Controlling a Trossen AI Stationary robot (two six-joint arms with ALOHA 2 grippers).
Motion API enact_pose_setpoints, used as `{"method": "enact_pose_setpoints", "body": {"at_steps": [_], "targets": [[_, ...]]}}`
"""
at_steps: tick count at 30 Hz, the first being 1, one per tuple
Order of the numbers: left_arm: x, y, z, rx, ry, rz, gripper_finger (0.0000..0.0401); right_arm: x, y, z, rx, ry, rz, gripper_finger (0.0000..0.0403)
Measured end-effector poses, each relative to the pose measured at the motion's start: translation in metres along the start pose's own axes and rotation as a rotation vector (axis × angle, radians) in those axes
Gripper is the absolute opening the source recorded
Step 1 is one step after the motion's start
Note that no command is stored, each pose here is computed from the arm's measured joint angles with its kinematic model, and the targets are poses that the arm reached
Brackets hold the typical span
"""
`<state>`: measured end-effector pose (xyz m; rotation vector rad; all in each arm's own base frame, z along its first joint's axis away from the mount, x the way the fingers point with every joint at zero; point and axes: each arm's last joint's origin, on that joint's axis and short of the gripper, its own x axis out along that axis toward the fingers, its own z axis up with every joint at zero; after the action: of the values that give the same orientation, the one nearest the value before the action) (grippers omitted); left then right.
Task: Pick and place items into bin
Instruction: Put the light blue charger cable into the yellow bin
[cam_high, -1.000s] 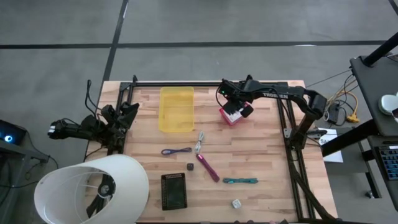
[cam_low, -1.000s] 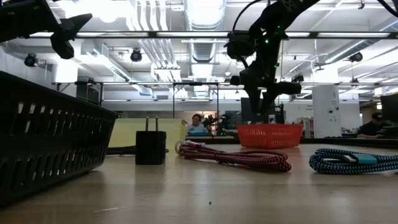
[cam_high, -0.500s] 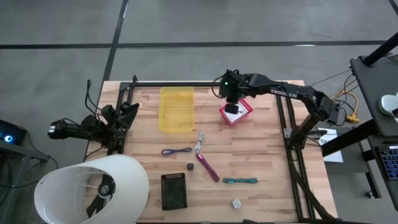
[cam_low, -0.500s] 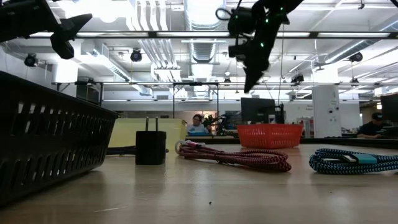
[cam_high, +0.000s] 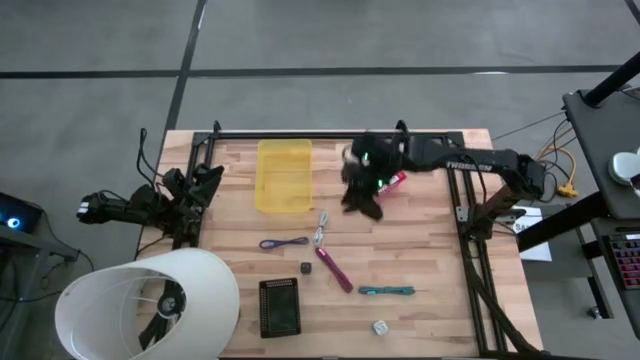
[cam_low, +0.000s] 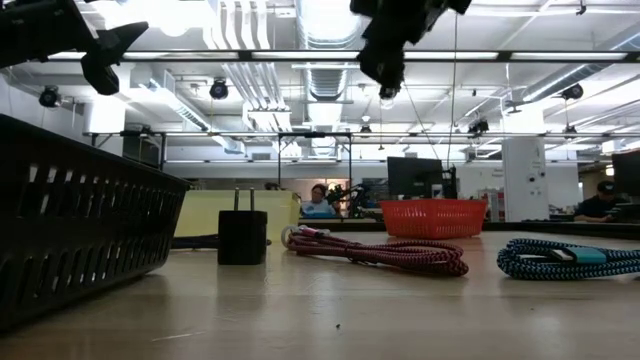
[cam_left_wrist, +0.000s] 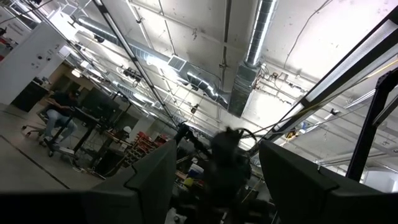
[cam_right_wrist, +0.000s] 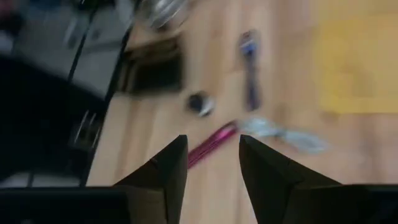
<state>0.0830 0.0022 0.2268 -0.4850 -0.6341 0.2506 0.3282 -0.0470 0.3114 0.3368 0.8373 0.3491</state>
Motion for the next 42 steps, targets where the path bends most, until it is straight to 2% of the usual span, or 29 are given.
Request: {"method": "enact_pose_setpoints", "body": {"at_steps": [3,6,10,17,24,33,37,42], "targets": [[0.000,0.000,0.000,0.000,0.000,0.000,0.0215,0.020,0.026,-0.008,-0.088,0.090,0.024,0.0149],[0.000,0.000,0.000,0.000,0.001,0.000,0.0215,0.036,0.047,-0.021,-0.110,0.182,-0.038,0.0166],[0.000,0.000,0.000,0.000,0.000,0.000,0.0215,0.047,0.067,-0.039,-0.078,0.308,-0.137,0.0189],[0.000,0.000,0.000,0.000,0.000,0.000,0.0215,0.068,0.095,-0.074,0.010,0.449,-0.140,0.0202],[0.000,0.000,0.000,0.000,0.000,0.000,0.0215,0.087,0.120,-0.112,0.005,0.550,-0.132,0.0192],[0.000,0.000,0.000,0.000,0.000,0.000,0.0215,0.114,0.123,-0.152,0.090,0.520,-0.121,0.0191],[0.000,0.000,0.000,0.000,0.000,0.000,0.0215,0.117,0.114,-0.164,0.163,0.515,-0.203,0.0191],[0.000,0.000,0.000,0.000,0.001,-0.001,0.0215,0.119,0.105,-0.180,0.177,0.552,-0.229,0.0191]]}}
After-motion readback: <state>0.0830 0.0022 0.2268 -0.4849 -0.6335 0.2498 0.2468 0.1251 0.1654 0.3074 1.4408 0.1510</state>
